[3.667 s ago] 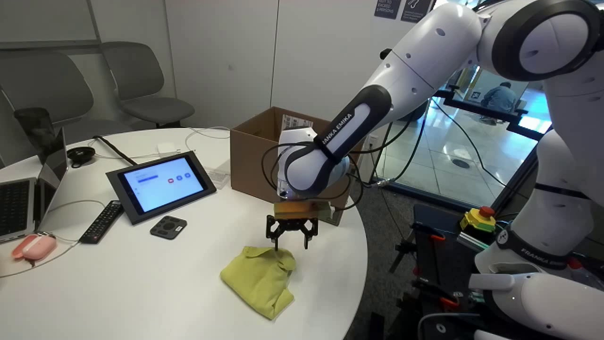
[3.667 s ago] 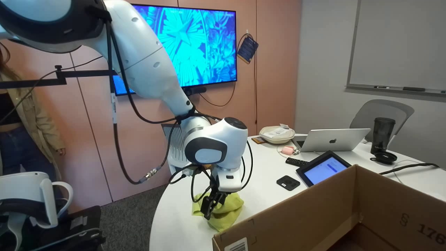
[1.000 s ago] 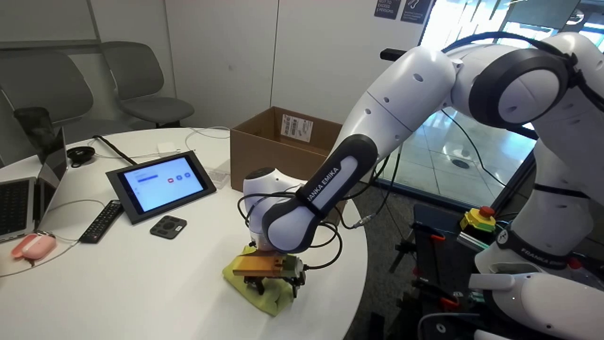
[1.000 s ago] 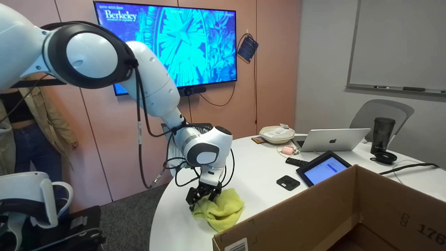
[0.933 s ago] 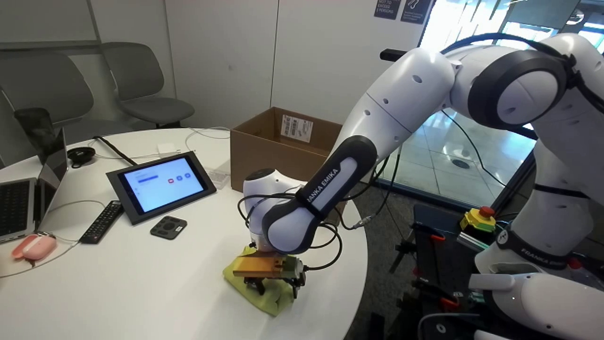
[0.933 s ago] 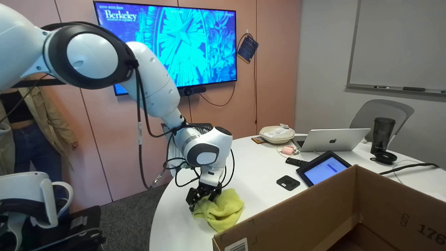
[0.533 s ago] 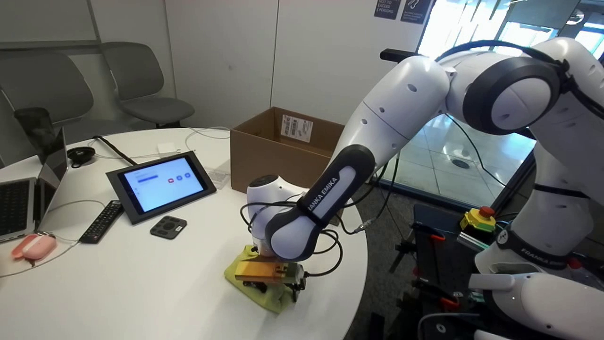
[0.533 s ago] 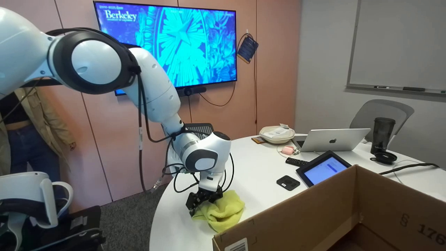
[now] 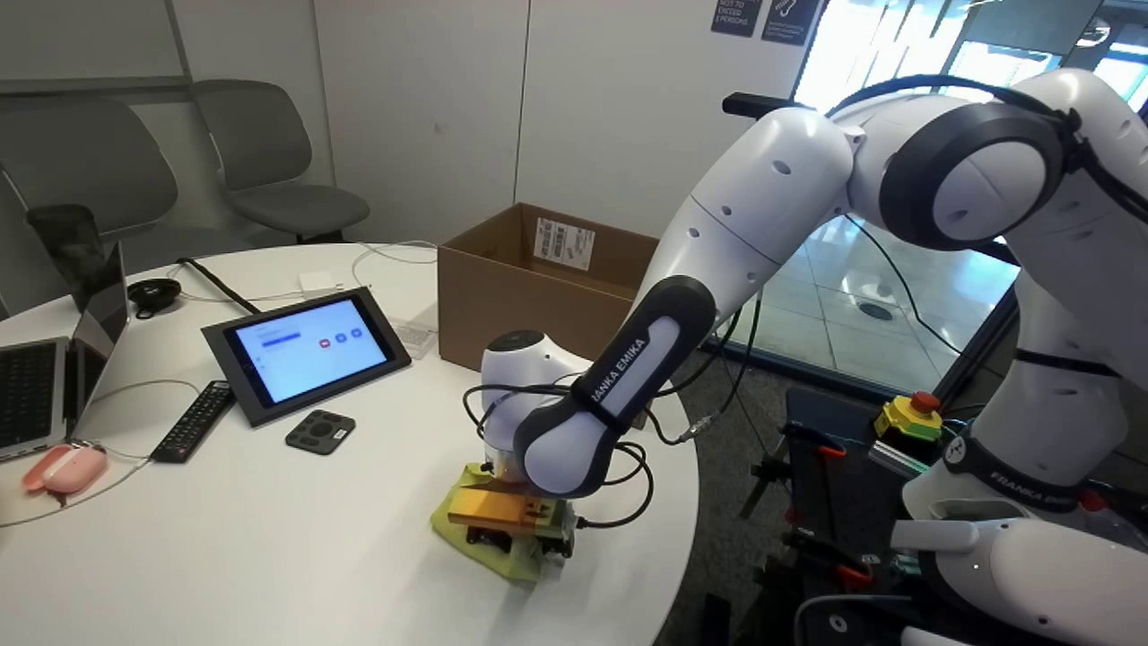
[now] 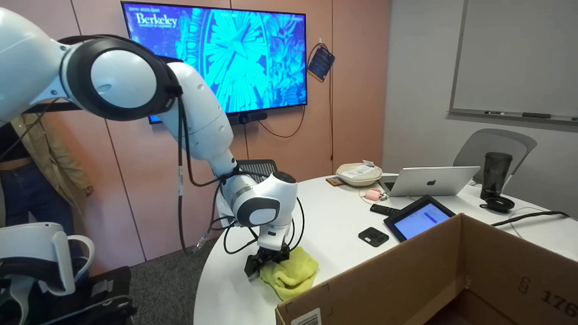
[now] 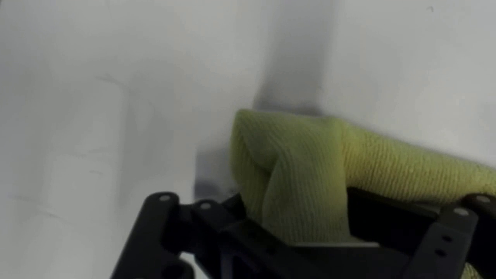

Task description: Put the marker on the cloth, then fold the cloth and put it in the box

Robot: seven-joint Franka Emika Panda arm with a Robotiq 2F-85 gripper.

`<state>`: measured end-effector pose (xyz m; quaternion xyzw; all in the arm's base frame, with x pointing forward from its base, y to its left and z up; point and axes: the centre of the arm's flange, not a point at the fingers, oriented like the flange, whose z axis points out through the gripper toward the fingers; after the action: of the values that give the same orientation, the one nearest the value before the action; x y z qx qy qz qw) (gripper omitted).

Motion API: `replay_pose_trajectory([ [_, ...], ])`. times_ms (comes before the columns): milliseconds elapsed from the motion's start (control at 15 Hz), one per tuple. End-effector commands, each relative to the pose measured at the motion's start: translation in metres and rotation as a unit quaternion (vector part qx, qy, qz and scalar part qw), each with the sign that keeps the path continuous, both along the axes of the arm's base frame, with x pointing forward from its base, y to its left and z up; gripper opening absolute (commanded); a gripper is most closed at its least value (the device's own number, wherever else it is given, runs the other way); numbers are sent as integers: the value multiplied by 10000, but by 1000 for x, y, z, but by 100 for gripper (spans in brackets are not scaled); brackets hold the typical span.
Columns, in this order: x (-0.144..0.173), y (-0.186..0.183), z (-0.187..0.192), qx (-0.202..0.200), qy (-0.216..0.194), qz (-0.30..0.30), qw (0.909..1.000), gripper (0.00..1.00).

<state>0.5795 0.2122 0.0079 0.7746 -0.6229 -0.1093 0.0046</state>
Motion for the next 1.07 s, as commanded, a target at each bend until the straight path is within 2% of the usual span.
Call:
replay_pose_trajectory([
  [0, -9, -19, 4, -123, -194, -26, 9997, 8],
  [133, -5, -26, 16, -278, -304, 52, 9991, 1],
  [267, -2, -38, 30, -544, -380, 208, 9976, 0],
  [333, 0, -44, 37, -712, -433, 306, 9960, 4],
  [467, 3, -54, 53, -1015, -564, 516, 9919, 4],
  [667, 9, -60, 81, -1413, -820, 873, 9827, 7],
  [1000, 15, -55, 133, -2050, -1265, 1386, 9606, 4],
])
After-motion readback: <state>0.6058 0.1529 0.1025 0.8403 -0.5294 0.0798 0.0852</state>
